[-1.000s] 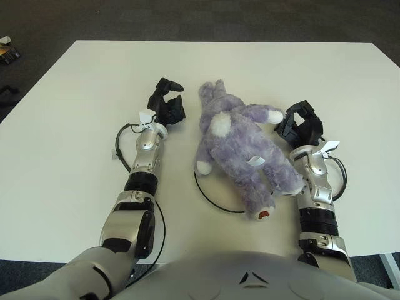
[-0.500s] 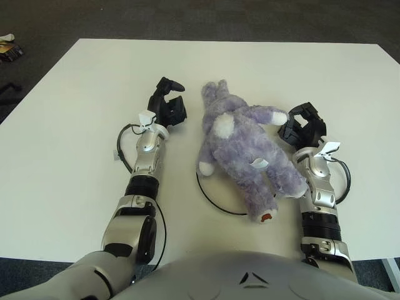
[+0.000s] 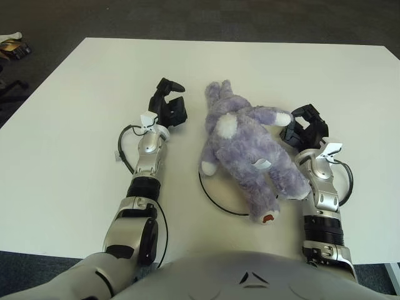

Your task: Put the doll into the plate.

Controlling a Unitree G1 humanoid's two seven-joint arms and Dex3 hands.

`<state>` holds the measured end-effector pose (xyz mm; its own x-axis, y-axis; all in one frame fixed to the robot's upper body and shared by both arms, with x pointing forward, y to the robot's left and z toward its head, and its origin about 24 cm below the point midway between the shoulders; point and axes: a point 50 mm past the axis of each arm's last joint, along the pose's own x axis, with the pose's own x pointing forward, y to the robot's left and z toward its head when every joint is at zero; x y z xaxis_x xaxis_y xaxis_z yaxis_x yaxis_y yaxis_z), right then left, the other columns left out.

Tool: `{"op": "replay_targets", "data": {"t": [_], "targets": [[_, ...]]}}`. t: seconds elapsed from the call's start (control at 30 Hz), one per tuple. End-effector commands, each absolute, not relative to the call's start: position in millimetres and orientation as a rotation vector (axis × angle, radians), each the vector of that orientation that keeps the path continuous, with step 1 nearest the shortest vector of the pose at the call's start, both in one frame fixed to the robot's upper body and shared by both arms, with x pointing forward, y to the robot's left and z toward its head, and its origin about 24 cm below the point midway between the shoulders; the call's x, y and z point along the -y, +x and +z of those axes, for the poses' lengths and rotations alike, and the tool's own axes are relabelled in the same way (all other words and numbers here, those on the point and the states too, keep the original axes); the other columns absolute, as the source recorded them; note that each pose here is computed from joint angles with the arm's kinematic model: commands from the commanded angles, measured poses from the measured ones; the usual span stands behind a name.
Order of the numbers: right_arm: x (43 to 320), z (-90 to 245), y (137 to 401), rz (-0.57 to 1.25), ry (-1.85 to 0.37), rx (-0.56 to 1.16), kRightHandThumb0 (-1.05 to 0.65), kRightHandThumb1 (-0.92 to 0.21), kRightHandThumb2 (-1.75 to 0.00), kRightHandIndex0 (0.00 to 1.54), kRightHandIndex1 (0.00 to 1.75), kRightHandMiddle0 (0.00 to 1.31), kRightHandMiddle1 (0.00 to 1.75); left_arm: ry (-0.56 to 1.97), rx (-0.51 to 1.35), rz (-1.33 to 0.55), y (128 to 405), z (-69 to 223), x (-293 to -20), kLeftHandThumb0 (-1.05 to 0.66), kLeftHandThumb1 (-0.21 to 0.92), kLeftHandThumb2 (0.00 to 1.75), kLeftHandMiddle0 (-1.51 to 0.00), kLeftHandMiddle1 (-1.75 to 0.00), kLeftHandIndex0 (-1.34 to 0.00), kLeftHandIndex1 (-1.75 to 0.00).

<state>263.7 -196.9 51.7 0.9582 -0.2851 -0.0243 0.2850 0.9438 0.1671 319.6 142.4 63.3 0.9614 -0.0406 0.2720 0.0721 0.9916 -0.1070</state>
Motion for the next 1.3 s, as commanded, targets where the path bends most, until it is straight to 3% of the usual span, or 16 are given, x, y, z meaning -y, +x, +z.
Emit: {"op": "replay_targets", "data": {"t": [0.0,1.27], "targets": [[201.6,17.8,239.9,-0.341,0.194,-0.156,-0.46,-0.38,-1.23,0.94,1.75,0.56,1.75,-0.138,0.153,-0.02,302.7,30.9,-147.4,-0.42,0.51,1.07,-1.11,-1.75,-0.46,-1.75],[203.8,32.8,234.7,-0.353,0.158,-0.092,-0.45,-0.41,-1.19,0.92,1.75,0.54,1.75,-0.146,0.178,-0.03,294.8,37.8,-144.6,-0.41,0.56,1.0,-1.08,-1.75,-0.42,-1.75]]}}
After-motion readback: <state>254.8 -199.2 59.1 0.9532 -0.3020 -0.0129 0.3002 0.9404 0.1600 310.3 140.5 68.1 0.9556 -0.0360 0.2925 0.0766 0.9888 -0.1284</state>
